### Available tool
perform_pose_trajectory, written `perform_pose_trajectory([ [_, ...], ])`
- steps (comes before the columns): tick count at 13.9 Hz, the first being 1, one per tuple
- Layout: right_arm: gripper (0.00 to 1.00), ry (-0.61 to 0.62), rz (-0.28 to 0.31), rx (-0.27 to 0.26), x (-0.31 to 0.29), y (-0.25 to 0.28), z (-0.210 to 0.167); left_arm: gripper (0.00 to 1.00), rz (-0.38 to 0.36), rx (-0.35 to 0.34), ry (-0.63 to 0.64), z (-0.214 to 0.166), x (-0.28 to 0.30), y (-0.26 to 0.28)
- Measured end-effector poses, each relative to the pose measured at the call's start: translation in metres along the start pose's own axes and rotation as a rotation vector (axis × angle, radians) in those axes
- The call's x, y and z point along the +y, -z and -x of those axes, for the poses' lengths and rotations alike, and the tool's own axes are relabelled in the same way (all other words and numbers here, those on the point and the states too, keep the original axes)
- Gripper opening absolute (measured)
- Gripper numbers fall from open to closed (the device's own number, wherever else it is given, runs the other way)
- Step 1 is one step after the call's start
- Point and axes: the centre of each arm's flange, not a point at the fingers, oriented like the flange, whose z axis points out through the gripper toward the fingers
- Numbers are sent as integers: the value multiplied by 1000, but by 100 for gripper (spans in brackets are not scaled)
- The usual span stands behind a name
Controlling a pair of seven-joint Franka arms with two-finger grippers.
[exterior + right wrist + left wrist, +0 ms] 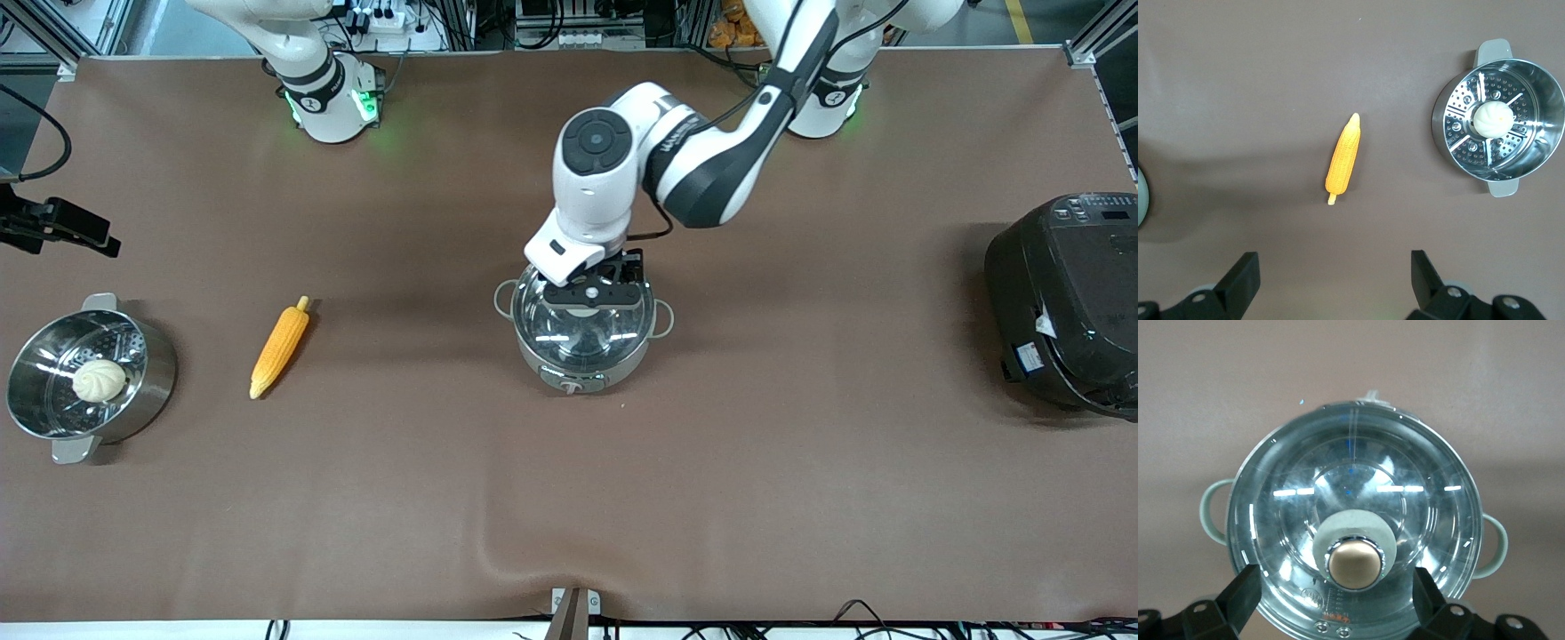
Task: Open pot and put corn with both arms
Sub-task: 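Reach the left gripper to the glass lid knob on the pot, then grasp the lid knob with the left gripper while the right gripper reaches the corn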
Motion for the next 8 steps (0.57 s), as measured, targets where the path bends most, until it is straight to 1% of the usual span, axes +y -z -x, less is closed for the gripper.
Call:
perform_pose_trajectory([
  [3,100,1,0,6,1,-36,-10,100,-20,-10,-19,7,8,-15],
  [6,100,0,1,32,1,-99,-21,100,-65,-2,-47,10,13,-34],
  [7,100,-8,0,27,2,-125,-22,100,-75,1,-51,10,13,-38],
  [8,100,-32,-2,2,1,-152,-21,100,-82,3,-54,9,13,-40],
])
